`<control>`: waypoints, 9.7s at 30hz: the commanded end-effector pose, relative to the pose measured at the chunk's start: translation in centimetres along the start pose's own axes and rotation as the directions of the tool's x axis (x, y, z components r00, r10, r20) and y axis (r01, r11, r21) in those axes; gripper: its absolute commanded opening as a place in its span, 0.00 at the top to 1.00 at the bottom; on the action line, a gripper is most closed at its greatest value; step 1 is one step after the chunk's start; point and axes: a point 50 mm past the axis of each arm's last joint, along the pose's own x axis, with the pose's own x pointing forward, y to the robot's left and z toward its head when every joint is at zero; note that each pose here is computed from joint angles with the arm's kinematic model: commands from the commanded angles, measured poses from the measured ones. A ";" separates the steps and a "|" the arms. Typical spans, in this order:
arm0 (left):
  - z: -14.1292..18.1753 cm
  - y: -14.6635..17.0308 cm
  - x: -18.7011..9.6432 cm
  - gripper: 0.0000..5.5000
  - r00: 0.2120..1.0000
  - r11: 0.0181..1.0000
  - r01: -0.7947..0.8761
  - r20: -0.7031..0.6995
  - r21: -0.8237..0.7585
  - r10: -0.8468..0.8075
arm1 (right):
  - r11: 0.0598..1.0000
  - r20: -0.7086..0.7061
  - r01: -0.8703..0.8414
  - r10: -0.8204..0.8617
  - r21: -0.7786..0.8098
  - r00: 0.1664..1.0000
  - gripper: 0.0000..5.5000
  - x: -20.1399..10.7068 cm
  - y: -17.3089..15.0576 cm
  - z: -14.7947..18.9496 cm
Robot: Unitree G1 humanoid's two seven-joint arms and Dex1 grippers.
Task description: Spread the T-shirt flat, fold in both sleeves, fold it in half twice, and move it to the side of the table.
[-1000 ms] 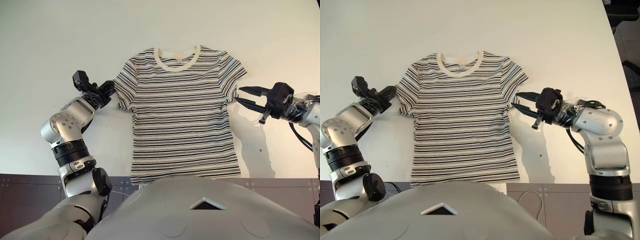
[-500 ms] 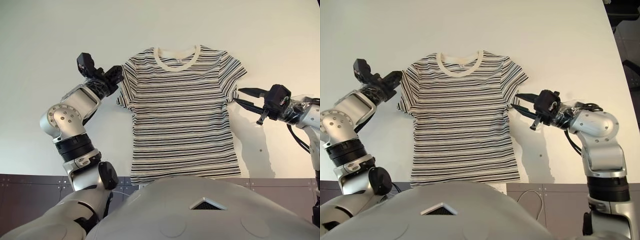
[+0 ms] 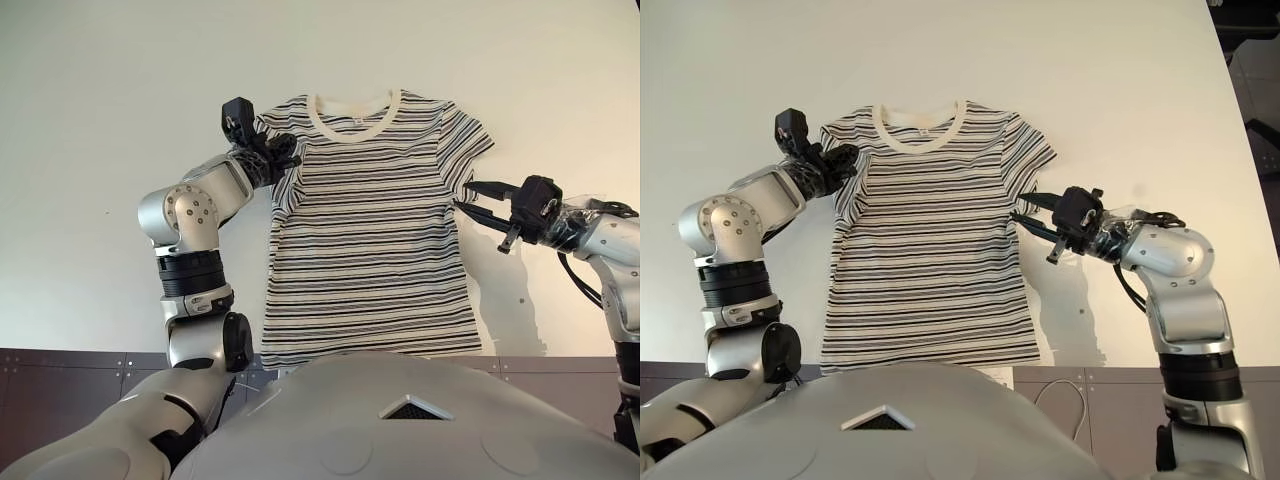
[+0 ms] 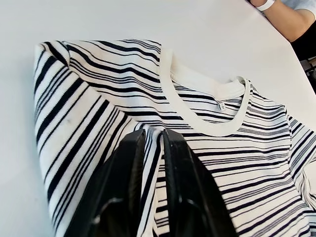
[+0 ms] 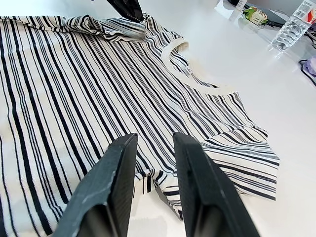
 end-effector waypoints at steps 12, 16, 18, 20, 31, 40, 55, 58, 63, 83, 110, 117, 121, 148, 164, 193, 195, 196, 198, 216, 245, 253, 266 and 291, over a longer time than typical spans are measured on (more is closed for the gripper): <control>-4.5 2.1 -5.8 0.83 0.986 0.480 0.136 -0.069 0.866 -0.153 | 0.680 -0.208 0.506 -0.474 0.530 0.855 0.76 -1.3 -5.2 -4.5; -7.2 2.7 -5.7 0.83 0.977 0.353 0.192 -0.143 0.916 -0.161 | 0.583 -0.204 0.460 -0.451 0.670 0.869 0.76 0.3 -6.1 -5.1; -8.0 3.7 -5.7 0.83 0.976 0.291 0.211 -0.183 0.933 -0.122 | 0.549 -0.166 0.410 -0.439 0.728 0.883 0.76 0.9 -6.5 -4.9; -8.6 5.2 -6.0 0.83 0.973 0.205 0.232 -0.225 0.951 -0.059 | 0.544 -0.122 0.357 -0.420 0.759 0.899 0.76 1.6 -6.9 -4.5; -8.7 6.7 -5.9 0.83 0.968 0.113 0.250 -0.248 0.962 -0.028 | 0.604 -0.122 0.291 -0.306 0.742 0.944 0.76 4.2 -7.2 -6.4; -8.5 6.4 -5.6 0.83 0.969 0.110 0.249 -0.245 0.962 -0.042 | 0.596 -0.059 0.222 -0.281 0.772 0.958 0.82 4.9 -7.1 -6.9; -8.4 5.8 -5.3 0.83 0.973 0.116 0.231 -0.225 0.966 -0.059 | 0.617 0.045 0.197 -0.354 0.762 0.934 0.98 4.7 -5.8 -4.0; -8.4 5.6 -5.2 0.83 0.974 0.117 0.222 -0.216 0.968 -0.062 | 0.634 0.059 0.197 -0.359 0.748 0.932 0.98 5.8 -4.7 -1.9; -8.4 5.3 -5.0 0.83 0.975 0.115 0.217 -0.210 0.969 -0.069 | 0.662 0.095 0.171 -0.346 0.729 0.934 0.98 8.1 -3.6 1.2; -8.6 4.6 -4.8 0.83 0.976 0.119 0.207 -0.197 0.971 -0.092 | 0.756 0.181 -0.023 -0.128 0.654 0.975 0.86 8.9 -3.5 4.1; -6.9 4.2 -15.6 0.83 0.882 -0.121 0.376 -0.395 0.919 -0.256 | 0.953 -0.158 -0.202 0.240 0.224 0.958 0.86 -5.9 5.2 0.2; -3.5 2.2 -11.2 0.83 0.920 -0.023 0.081 -0.084 0.996 -0.383 | 1.000 0.003 -0.029 0.029 -0.007 1.000 0.86 -2.1 1.8 1.6; -0.9 2.6 -7.5 0.83 0.940 0.022 -0.021 0.027 1.000 -0.340 | 0.997 0.102 0.075 -0.072 -0.023 0.992 0.86 1.5 -2.6 2.2; 5.6 2.4 -0.5 0.83 0.880 -0.162 -0.105 0.016 0.981 -0.475 | 0.980 0.103 0.042 -0.023 -0.194 0.994 0.86 5.8 -7.9 0.0; -8.7 7.0 -19.7 0.68 0.909 -0.281 0.142 -0.237 0.949 -0.343 | 0.818 -0.237 -0.335 0.248 -0.469 0.939 0.75 -11.1 8.4 -2.6; -11.2 7.9 -17.2 0.67 0.824 -0.531 0.264 -0.474 0.805 -0.310 | 0.771 -0.239 -0.376 0.293 -0.514 0.926 0.98 -6.0 9.9 -5.8; -11.8 7.8 -17.4 0.67 0.802 -0.532 0.293 -0.507 0.794 -0.315 | 0.772 -0.236 -0.373 0.290 -0.515 0.927 0.98 -5.8 9.8 -5.8; -12.1 7.7 -17.5 0.67 0.794 -0.532 0.303 -0.518 0.791 -0.318 | 0.772 -0.234 -0.371 0.289 -0.516 0.928 0.98 -5.7 9.7 -5.8; -12.3 7.6 -17.5 0.67 0.784 -0.532 0.316 -0.533 0.785 -0.320 | 0.773 -0.231 -0.369 0.289 -0.516 0.929 0.98 -5.5 9.7 -5.8; -11.9 6.6 -16.1 0.98 0.785 -0.452 0.329 -0.506 0.829 -0.358 | 0.798 -0.192 -0.314 0.250 -0.514 0.949 0.98 -5.2 8.1 -4.5; 5.6 1.1 -4.0 0.98 0.940 0.204 0.154 -0.080 0.967 -0.332 | 0.998 -0.124 -0.052 0.047 -0.039 0.991 0.98 0.5 -12.0 3.8; 7.8 0.9 4.0 0.98 0.983 0.201 0.119 -0.086 0.972 -0.163 | 0.998 -0.354 0.043 -0.060 -0.055 0.933 0.98 7.9 -14.9 0.9; 8.0 4.2 4.3 0.71 0.965 0.010 -0.263 0.263 0.965 0.007 | 0.837 -0.269 0.545 -0.535 -0.043 0.801 0.76 8.9 -16.4 0.0; -4.9 7.0 -3.5 0.71 0.977 -0.297 0.207 -0.211 0.932 0.017 | 0.620 -0.495 -0.725 0.549 -0.300 0.674 0.76 11.0 -3.6 -4.5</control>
